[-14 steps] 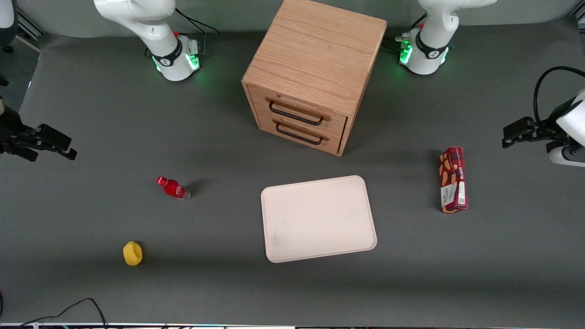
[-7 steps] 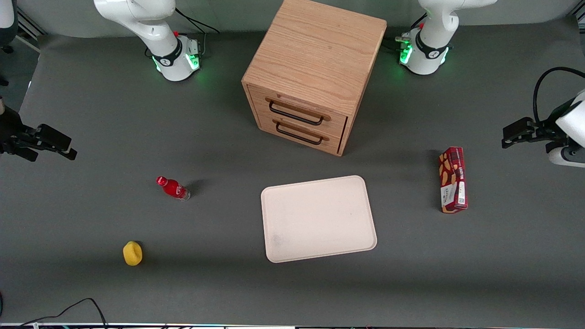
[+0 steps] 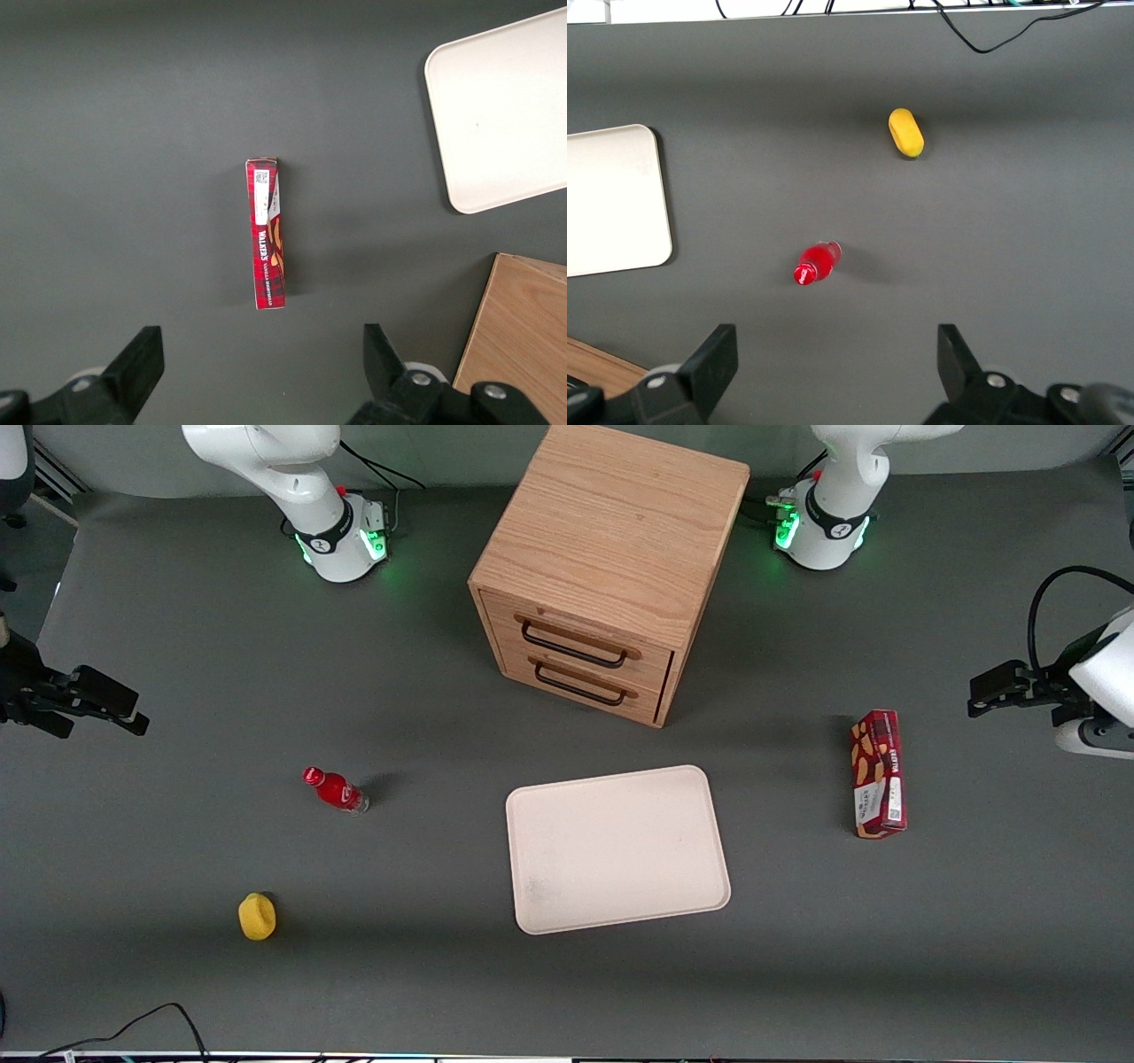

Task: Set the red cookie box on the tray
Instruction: 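Lower the open left gripper around the standing red cookie box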

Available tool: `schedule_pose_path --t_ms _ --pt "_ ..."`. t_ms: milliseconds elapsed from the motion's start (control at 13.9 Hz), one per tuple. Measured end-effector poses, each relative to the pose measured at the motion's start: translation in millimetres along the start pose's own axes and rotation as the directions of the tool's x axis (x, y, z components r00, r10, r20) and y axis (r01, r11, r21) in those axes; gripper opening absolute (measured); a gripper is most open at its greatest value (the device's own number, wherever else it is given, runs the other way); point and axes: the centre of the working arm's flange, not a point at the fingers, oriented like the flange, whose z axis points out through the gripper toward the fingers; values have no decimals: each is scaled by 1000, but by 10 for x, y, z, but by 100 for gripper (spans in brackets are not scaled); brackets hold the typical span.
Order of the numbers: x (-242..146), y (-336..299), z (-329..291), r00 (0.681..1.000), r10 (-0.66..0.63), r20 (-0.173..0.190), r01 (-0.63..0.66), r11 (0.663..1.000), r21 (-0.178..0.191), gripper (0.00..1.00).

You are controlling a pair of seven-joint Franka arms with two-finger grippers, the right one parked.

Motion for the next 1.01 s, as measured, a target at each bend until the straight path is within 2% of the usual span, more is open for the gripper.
schedule_pose_path --t_ms 144,433,505,722,794,1010 --pt "50 -8 112 1000 0 19 0 1000 -4 100" --pt "230 -36 609 997 0 83 1 1000 -19 100" --pt "321 -57 828 996 -1 91 3 1000 -21 100" --pt "545 -164 1738 998 -15 61 16 1000 -22 100" --pt "542 -228 2044 998 -25 63 27 999 -25 100" --pt "485 -327 2674 993 -42 106 46 998 -34 100"
